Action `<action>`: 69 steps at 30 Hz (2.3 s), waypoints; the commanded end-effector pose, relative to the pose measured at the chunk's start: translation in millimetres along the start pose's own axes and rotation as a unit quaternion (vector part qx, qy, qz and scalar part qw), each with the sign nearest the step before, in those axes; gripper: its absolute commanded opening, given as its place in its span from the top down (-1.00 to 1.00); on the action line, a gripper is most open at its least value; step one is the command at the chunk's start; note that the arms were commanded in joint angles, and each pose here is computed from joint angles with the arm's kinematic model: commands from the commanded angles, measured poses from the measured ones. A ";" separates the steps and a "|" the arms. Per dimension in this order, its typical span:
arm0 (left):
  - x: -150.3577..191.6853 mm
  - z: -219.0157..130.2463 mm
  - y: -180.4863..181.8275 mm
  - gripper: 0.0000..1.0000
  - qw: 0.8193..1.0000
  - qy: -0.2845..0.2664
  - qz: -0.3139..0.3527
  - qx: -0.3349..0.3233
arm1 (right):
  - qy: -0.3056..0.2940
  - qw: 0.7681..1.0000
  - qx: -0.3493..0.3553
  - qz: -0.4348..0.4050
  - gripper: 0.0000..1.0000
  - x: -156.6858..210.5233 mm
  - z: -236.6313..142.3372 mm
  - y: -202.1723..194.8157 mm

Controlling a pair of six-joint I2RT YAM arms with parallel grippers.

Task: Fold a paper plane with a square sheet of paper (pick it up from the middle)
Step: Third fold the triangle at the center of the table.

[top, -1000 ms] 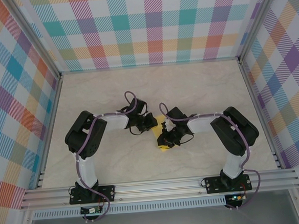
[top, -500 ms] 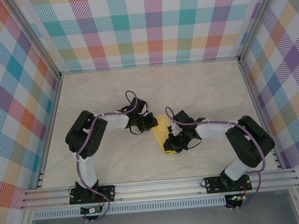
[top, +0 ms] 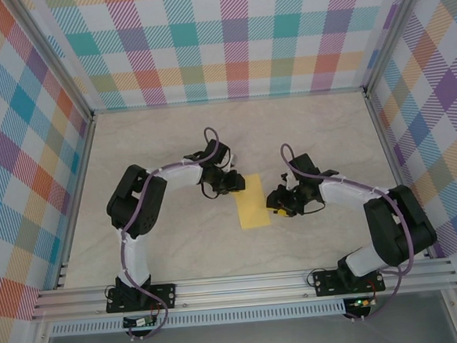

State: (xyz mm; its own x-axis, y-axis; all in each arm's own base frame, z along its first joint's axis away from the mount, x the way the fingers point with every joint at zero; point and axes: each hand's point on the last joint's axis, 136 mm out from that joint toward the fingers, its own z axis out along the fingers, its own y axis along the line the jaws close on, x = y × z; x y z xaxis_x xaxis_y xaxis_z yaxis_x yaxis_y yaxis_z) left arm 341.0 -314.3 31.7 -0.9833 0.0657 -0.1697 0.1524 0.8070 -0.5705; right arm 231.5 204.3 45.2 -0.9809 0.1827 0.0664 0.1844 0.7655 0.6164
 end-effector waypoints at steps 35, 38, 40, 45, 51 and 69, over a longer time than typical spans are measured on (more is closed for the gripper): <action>2.3 9.2 15.6 0.42 0.999 -0.001 -0.039 -0.037 | -0.004 1.000 0.009 -0.012 0.10 -42.0 21.0 14.8; 4.2 9.4 16.8 0.42 0.998 0.001 -0.040 -0.038 | -0.003 1.000 0.013 -0.011 0.10 -44.2 24.2 13.0; 4.3 9.4 17.3 0.42 0.998 0.001 -0.038 -0.039 | 0.001 1.000 0.014 -0.010 0.10 -44.1 26.7 11.5; 6.2 10.1 18.6 0.42 0.998 0.004 -0.039 -0.040 | 0.017 1.000 -0.010 -0.013 0.12 -39.0 32.0 15.9; 7.5 11.8 19.8 0.42 0.998 0.005 -0.041 -0.039 | 0.027 0.998 -0.043 -0.026 0.20 -37.0 31.2 28.3; 12.6 11.0 24.9 0.43 0.998 0.007 -0.042 -0.047 | -0.012 0.998 0.032 -0.046 0.15 -61.4 30.7 12.6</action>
State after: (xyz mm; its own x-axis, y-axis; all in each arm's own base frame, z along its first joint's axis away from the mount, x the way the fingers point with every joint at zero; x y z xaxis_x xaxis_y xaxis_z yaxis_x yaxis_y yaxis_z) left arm 345.4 -308.4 25.7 -0.9873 0.0005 -0.1589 0.0872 0.8376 -0.5393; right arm 296.3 217.9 29.2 -0.9881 0.1524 -0.0197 0.1159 0.8232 0.5558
